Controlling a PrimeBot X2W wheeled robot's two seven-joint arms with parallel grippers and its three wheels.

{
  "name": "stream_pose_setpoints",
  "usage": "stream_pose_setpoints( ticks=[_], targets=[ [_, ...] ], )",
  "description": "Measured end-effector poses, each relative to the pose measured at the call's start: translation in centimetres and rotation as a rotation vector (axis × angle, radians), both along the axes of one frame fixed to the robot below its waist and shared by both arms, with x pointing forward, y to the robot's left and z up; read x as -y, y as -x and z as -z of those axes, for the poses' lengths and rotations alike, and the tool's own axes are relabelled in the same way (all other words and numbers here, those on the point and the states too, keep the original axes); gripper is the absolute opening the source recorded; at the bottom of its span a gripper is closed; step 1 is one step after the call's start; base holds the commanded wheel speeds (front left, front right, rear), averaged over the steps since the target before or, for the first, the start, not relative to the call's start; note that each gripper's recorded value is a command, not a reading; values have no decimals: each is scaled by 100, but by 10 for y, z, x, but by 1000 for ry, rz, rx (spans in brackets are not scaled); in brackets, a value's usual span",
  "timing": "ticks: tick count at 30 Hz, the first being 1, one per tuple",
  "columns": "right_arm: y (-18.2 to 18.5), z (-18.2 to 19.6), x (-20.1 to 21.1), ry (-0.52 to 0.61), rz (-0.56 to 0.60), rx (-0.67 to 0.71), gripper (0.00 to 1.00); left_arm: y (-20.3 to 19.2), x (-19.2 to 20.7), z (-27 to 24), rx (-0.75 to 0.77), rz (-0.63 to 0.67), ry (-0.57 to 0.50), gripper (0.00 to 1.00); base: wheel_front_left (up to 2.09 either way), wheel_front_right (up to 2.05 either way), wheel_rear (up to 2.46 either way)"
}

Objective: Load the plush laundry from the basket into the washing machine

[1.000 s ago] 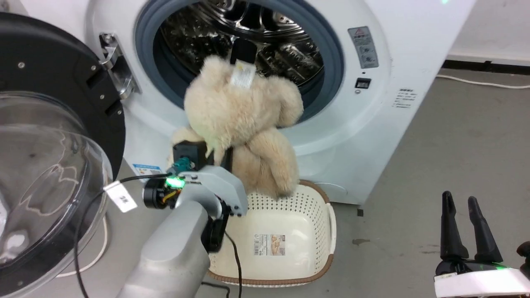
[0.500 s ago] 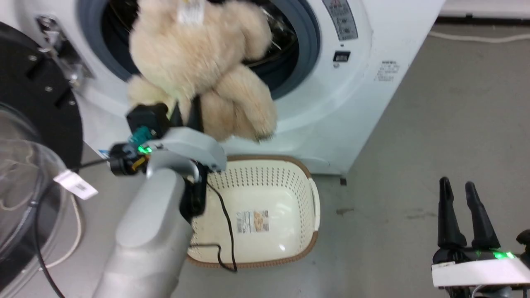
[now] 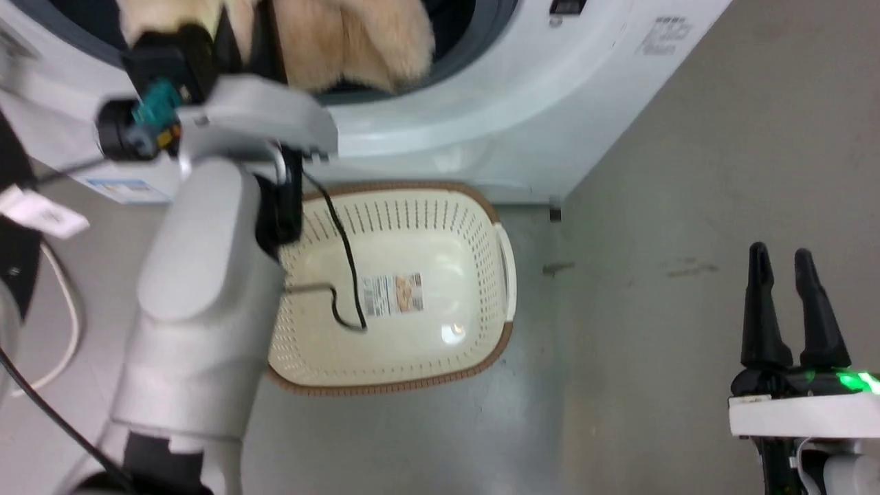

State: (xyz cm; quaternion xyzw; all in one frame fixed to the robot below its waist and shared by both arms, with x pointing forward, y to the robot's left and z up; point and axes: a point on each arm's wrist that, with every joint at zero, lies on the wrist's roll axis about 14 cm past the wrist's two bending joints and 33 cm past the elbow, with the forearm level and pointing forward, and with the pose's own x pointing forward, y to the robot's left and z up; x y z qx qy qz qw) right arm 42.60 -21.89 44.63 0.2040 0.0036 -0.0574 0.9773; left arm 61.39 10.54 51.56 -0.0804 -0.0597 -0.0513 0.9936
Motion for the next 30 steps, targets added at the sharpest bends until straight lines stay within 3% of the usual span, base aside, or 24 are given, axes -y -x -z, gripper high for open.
stream_pose_setpoints(
  ticks=[14,30],
  targets=[
    [-32,62,3,28,-4,-103,100,-101,-6,14,97,6,-123,0,0,0,0],
    [-23,128,20,25,47,-258,100,-171,-1,51,83,29,-234,0,0,0,0]
  ],
)
